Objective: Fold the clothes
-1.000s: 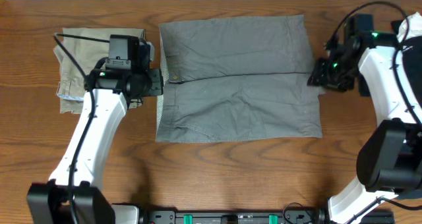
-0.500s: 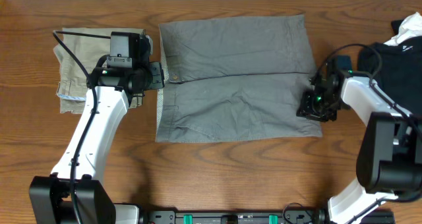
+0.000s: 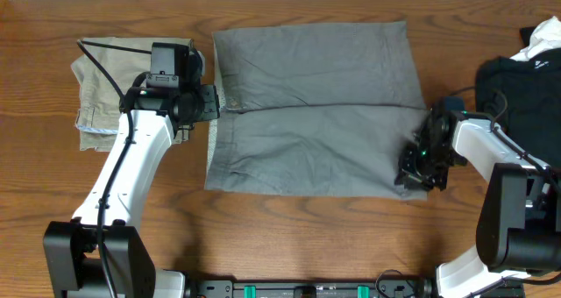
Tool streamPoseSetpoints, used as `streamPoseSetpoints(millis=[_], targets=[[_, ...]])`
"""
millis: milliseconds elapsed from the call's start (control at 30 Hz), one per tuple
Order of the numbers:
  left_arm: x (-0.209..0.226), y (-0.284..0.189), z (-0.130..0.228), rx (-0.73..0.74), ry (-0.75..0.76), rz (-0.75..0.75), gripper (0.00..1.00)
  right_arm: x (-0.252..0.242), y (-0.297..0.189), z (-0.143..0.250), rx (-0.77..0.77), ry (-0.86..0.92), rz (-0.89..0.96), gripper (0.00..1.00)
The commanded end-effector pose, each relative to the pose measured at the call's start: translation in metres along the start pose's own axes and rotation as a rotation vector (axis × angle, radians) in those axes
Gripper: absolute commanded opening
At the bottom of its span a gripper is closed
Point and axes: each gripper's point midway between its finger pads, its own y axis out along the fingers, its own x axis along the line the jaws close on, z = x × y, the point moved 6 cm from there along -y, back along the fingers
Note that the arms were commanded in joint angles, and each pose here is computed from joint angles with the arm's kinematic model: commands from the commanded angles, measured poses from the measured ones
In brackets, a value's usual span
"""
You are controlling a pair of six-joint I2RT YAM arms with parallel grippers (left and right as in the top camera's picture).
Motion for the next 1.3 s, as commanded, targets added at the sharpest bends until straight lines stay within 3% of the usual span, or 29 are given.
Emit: streamPoseSetpoints(millis=[0,167,433,733,833,1033,1267], targets=[[0.004,0.004,0.003,0.014,-0.014,-0.017,0.17,-0.025,0.027,0.027,0.140,0.056,0.160,0.26],[0.004,0.004,0.003,0.016,-0.013,-0.017,0.17,-0.029,0.024,0.041,0.216,0.079,0.186,0.28],[0.004,0.004,0.003,0.016,-0.014,-0.017,0.17,-0.008,-0.008,0.028,0.182,0.065,0.101,0.31],[0.004,0.004,0.007,0.034,-0.033,-0.020,0.17,0.040,-0.119,-0.005,-0.181,-0.130,-0.069,0.41],[0.004,0.004,0.007,0.033,-0.065,-0.021,0.17,0.041,-0.140,-0.014,-0.310,-0.149,-0.040,0.38],[0.003,0.004,0.008,0.040,-0.074,-0.011,0.17,0.033,-0.141,-0.027,-0.376,-0.136,0.042,0.31],[0.001,0.004,0.010,0.051,-0.081,0.006,0.17,0.034,-0.139,-0.054,-0.471,-0.137,0.071,0.31]])
